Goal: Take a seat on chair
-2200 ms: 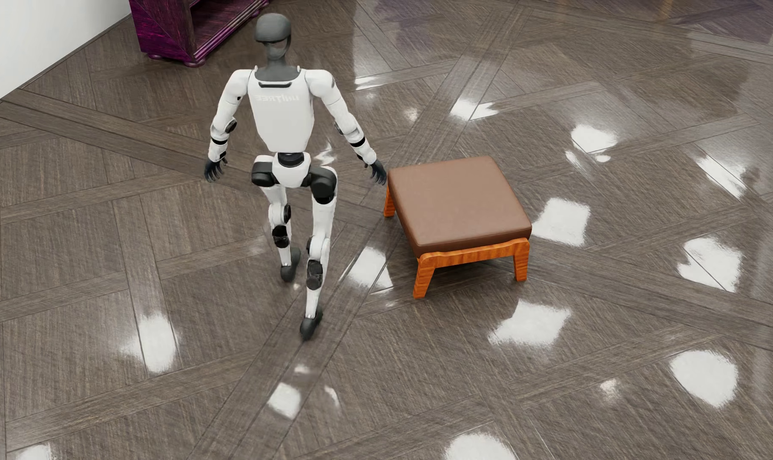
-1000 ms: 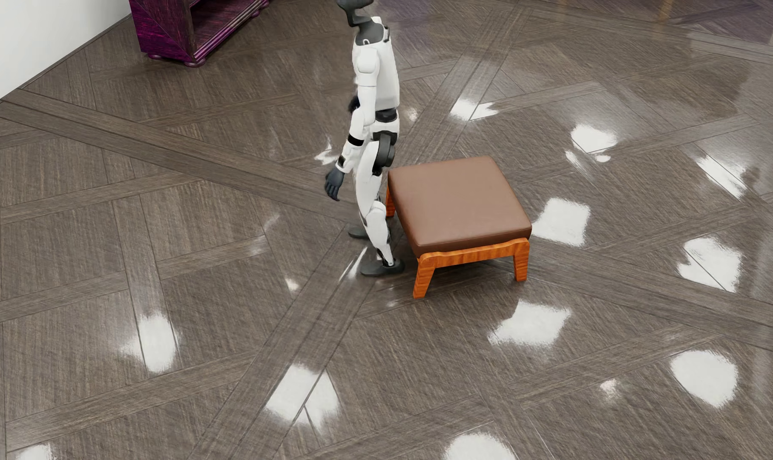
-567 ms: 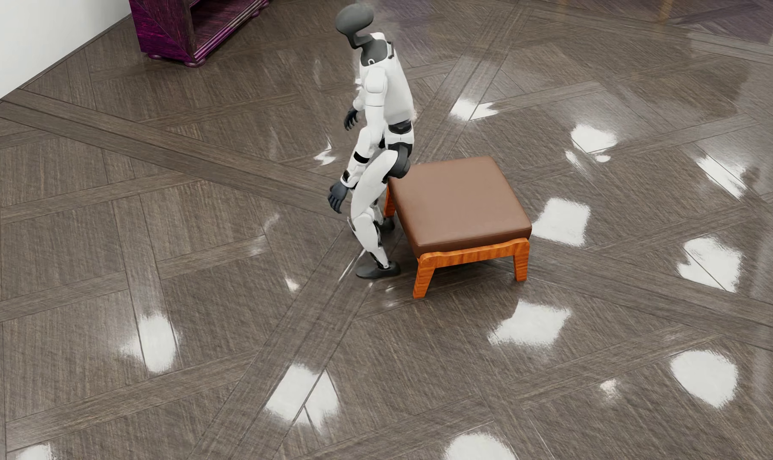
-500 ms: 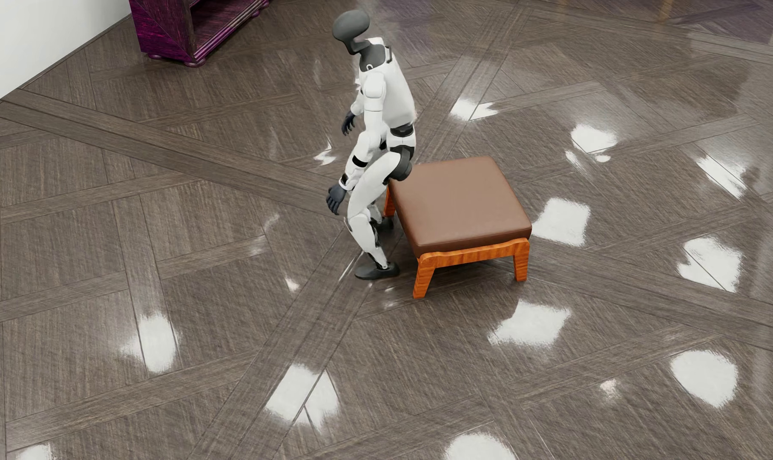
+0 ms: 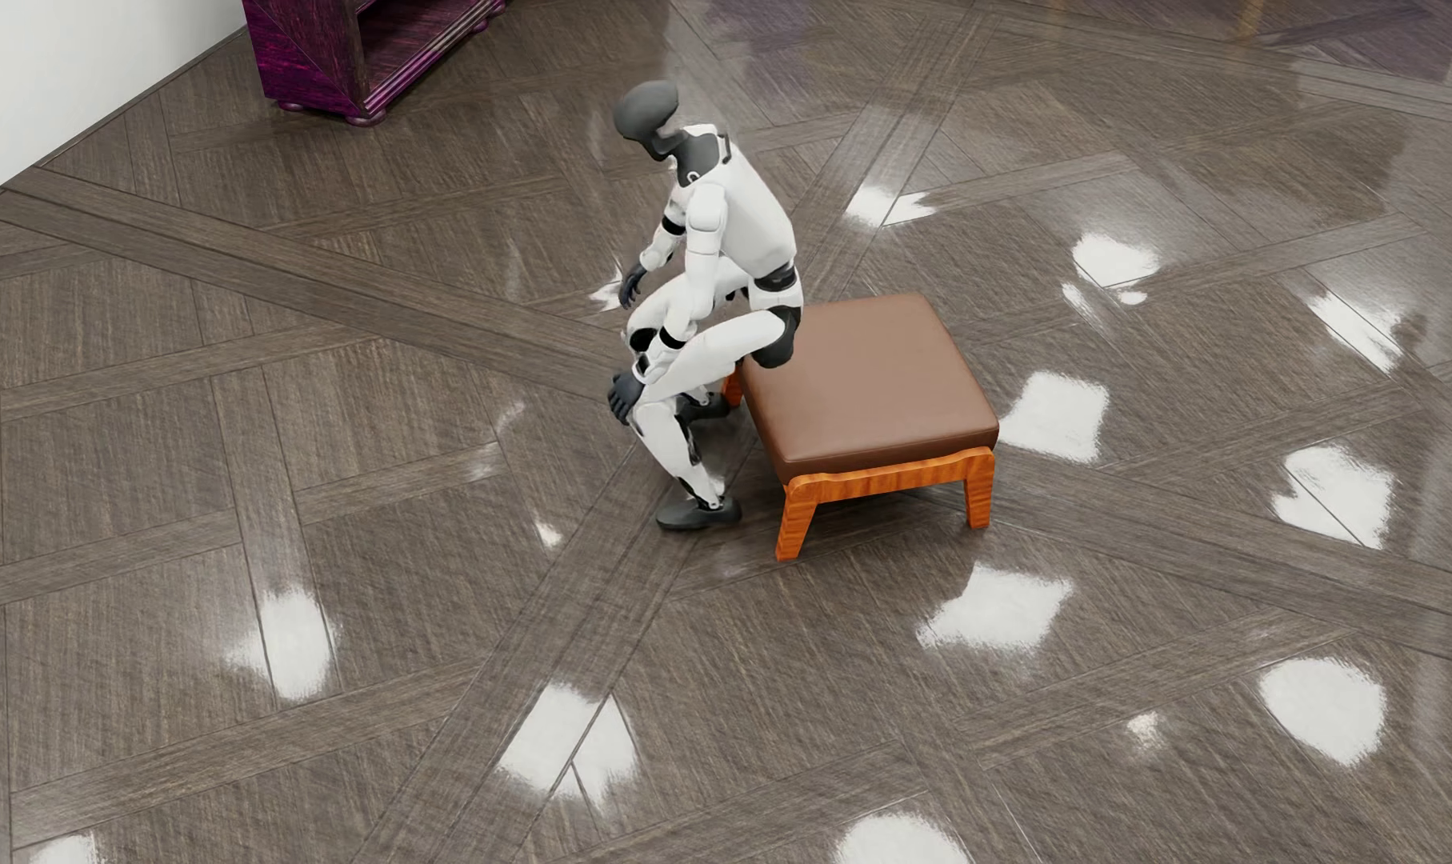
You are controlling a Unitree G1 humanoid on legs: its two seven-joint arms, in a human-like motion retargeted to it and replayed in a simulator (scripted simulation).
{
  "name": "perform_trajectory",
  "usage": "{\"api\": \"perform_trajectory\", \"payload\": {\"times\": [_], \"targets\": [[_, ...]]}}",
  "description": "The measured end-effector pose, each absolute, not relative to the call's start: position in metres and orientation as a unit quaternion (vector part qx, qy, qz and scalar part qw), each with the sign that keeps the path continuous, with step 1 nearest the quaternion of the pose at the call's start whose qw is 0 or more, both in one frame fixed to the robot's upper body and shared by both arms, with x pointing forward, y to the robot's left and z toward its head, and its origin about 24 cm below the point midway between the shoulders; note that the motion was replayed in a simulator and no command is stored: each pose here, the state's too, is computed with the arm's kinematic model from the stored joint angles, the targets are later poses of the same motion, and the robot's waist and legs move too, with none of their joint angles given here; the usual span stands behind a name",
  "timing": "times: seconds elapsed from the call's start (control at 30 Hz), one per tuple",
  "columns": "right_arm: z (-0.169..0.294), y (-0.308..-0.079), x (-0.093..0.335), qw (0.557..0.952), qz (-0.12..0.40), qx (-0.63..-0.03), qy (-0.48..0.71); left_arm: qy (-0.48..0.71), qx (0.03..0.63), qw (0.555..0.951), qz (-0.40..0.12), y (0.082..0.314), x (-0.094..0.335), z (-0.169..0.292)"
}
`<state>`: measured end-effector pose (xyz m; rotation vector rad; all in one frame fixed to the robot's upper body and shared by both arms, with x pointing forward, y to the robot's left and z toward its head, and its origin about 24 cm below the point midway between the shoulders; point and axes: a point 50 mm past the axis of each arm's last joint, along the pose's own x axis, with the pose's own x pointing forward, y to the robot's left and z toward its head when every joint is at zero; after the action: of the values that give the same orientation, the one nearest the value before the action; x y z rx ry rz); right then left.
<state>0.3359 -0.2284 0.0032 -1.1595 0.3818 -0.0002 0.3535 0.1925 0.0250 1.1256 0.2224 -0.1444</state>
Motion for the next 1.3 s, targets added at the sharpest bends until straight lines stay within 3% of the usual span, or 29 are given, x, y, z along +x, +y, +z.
{"api": "perform_trajectory", "payload": {"times": [0.27,0.43,0.77,1.07,1.3], "targets": [[0.047,-0.21,0.37,0.823,-0.014,-0.556,0.117,0.034,0.552,0.83,-0.071,0.168,0.378,0.064],[0.034,-0.204,0.363,0.825,0.004,-0.549,0.134,0.046,0.54,0.836,-0.084,0.163,0.368,0.049],[-0.007,-0.196,0.334,0.821,0.092,-0.525,0.204,0.187,0.53,0.818,-0.121,0.186,0.327,-0.018],[-0.03,-0.216,0.317,0.836,0.032,-0.479,0.266,0.249,0.484,0.836,-0.059,0.208,0.312,-0.037],[-0.057,-0.234,0.292,0.806,0.034,-0.465,0.363,0.314,0.461,0.828,-0.048,0.223,0.294,-0.056]]}}
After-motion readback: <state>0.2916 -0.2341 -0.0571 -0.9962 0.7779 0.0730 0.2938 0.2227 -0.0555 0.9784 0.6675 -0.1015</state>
